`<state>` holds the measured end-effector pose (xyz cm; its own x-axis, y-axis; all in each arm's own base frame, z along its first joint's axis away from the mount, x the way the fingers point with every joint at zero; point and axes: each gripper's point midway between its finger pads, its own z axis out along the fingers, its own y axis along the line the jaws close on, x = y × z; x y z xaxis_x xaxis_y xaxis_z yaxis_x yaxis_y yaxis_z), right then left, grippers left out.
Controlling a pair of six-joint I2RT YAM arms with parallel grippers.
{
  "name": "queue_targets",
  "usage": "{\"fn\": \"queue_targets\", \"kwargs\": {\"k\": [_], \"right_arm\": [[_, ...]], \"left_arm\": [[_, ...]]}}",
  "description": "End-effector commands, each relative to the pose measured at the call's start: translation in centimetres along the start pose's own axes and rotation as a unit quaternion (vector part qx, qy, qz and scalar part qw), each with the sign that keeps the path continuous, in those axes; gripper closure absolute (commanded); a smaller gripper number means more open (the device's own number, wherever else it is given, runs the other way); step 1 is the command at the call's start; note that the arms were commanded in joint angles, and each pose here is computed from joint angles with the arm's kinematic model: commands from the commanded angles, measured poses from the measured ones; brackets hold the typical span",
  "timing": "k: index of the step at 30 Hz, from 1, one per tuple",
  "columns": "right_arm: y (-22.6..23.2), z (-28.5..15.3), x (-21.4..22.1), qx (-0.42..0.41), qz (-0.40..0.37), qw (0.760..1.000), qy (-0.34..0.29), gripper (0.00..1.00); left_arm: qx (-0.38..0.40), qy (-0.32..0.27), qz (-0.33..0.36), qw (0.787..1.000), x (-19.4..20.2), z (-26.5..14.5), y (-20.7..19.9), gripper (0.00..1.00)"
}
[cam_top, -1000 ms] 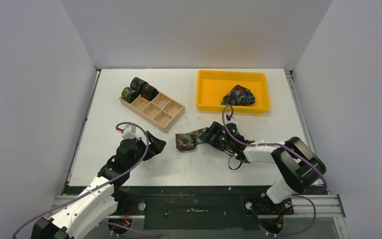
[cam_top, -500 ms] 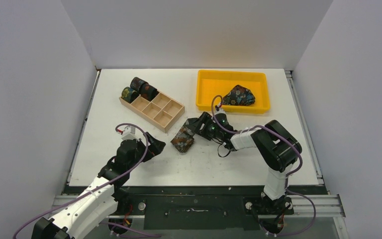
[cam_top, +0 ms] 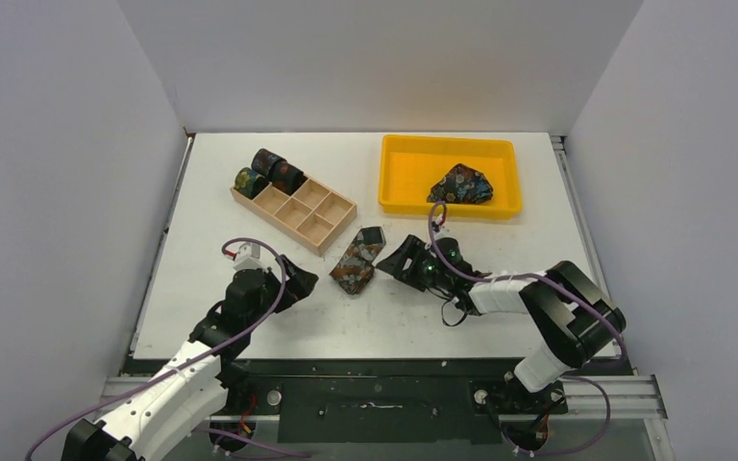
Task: Roll the ties
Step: Roll the tie at the center of the board.
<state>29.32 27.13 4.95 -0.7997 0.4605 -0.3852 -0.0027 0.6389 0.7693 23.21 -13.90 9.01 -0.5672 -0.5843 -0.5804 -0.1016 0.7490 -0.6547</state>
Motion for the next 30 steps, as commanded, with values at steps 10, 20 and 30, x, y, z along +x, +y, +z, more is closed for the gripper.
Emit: {"fn": "queue_targets", "kwargs": {"k": [10,20,30], "right_arm": [[4.6,-0.6,6.2,-0.121,0.057,0.991,-0.001,0.45],[5.5,3.2,6.8,-0.107,0.050,0.993,0.014,0.68],[4.5,6.4,6.1,-0.086,0.036,0.995,0.023,0.68]], "left_arm": [[0.015,-0.023,-0.007,1.000,-1.6,-1.3,-1.2,0.06],[0.015,-0.038,-0.003,0.999,-2.1,-2.5,-0.9,0.06],[0.015,-0.033,0.000,0.999,-2.0,-2.2,-1.1,0.05]]}}
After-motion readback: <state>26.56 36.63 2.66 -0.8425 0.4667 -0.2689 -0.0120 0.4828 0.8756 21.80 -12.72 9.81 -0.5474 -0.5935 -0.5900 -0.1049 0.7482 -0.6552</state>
